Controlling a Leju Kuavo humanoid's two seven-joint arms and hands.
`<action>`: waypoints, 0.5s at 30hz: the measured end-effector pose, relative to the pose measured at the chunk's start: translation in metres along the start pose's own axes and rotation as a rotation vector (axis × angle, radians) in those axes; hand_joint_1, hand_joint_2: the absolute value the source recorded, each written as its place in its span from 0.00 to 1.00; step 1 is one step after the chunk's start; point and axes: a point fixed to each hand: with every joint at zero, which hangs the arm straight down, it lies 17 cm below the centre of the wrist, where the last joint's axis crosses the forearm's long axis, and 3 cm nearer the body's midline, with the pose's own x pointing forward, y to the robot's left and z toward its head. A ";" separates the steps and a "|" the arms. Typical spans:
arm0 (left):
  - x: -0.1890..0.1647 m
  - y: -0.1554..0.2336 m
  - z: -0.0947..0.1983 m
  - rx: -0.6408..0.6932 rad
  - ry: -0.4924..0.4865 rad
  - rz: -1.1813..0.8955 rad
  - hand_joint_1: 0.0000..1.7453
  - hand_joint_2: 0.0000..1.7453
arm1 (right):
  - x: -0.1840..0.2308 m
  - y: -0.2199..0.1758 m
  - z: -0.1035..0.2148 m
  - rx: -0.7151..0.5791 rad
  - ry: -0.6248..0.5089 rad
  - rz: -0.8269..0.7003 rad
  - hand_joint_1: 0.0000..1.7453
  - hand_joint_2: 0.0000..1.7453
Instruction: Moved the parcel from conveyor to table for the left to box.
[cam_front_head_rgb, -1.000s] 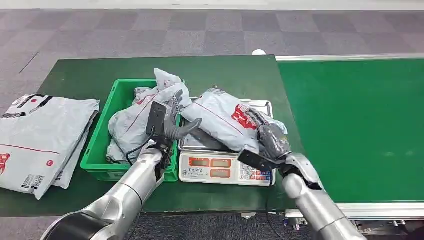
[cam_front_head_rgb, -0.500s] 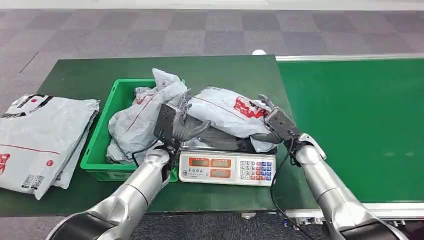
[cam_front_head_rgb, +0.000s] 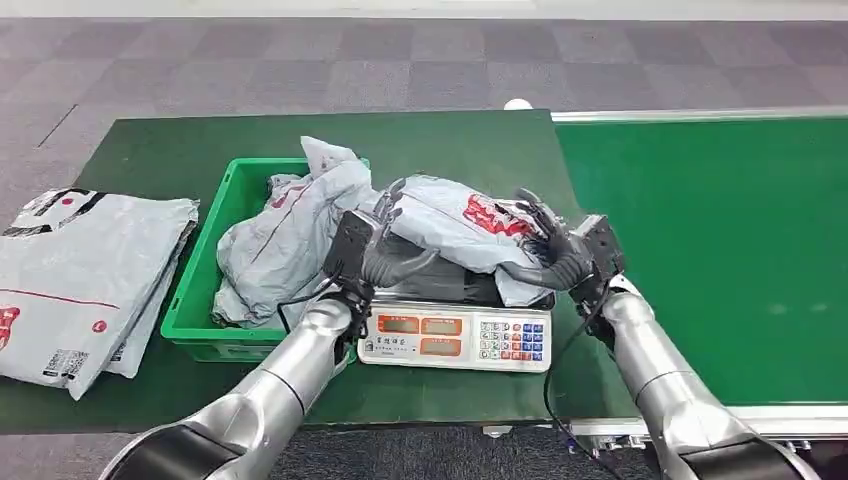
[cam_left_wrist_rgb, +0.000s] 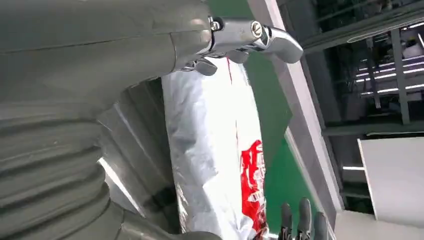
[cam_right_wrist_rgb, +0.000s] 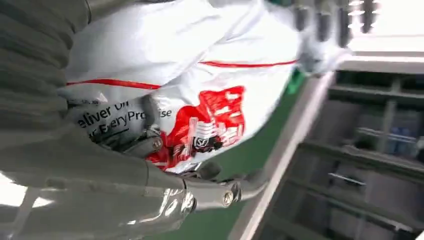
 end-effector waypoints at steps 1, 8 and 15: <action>0.001 -0.003 0.000 -0.012 -0.005 -0.008 0.00 1.00 | 0.002 -0.001 0.003 0.000 -0.012 -0.041 0.00 1.00; 0.006 -0.016 -0.002 -0.050 -0.019 -0.030 0.00 1.00 | 0.000 -0.010 0.016 -0.033 -0.029 -0.124 0.00 1.00; 0.007 -0.025 -0.002 -0.082 -0.023 -0.048 0.00 1.00 | -0.003 -0.016 0.026 -0.061 -0.037 -0.217 0.00 0.00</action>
